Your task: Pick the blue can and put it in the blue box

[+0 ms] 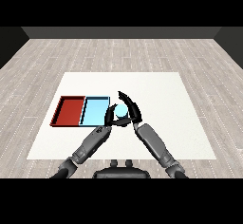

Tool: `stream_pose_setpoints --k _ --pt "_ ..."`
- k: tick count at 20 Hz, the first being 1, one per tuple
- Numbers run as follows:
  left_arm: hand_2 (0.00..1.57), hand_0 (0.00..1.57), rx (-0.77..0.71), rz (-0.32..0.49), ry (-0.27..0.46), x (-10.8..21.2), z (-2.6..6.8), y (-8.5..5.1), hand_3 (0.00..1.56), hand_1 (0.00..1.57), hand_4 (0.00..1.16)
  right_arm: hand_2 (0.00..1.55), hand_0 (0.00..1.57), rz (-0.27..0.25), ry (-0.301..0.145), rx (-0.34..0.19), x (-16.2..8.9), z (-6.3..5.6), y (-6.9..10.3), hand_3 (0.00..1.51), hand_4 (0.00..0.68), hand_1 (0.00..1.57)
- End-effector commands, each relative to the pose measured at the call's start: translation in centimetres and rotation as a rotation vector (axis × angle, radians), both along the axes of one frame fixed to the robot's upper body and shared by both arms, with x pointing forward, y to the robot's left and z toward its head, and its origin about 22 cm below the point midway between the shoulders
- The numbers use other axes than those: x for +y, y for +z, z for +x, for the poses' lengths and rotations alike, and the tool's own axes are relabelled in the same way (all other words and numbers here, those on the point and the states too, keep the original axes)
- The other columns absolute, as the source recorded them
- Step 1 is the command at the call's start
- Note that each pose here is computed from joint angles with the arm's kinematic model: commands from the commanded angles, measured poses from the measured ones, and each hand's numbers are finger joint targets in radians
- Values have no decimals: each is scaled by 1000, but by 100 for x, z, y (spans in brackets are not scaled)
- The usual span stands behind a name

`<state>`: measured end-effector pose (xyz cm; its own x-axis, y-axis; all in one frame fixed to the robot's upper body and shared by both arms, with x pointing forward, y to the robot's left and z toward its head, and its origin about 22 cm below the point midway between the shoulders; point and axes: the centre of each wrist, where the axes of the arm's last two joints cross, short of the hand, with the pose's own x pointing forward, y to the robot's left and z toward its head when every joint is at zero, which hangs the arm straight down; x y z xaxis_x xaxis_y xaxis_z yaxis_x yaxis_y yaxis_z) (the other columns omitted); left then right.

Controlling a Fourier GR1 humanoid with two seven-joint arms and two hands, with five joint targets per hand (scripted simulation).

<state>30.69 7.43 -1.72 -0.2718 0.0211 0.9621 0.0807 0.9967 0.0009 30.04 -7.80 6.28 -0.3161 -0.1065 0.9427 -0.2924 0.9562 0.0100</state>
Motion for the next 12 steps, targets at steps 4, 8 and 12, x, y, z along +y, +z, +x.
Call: stream_pose_setpoints --k 4,8,12 --pt "1571 1571 -40 27 37 -136 -27 94 1478 1571 1140 0 0 99 1 11 -294 29 141 0 0 0" --pt "1571 1571 -32 51 62 135 136 -20 1479 1571 1139 0 0 148 25 -40 -606 -111 232 0 0 0" --pt "1571 1571 -40 93 122 506 292 50 1472 1571 1128 0 0 106 -24 -83 -836 -209 206 0 0 0"
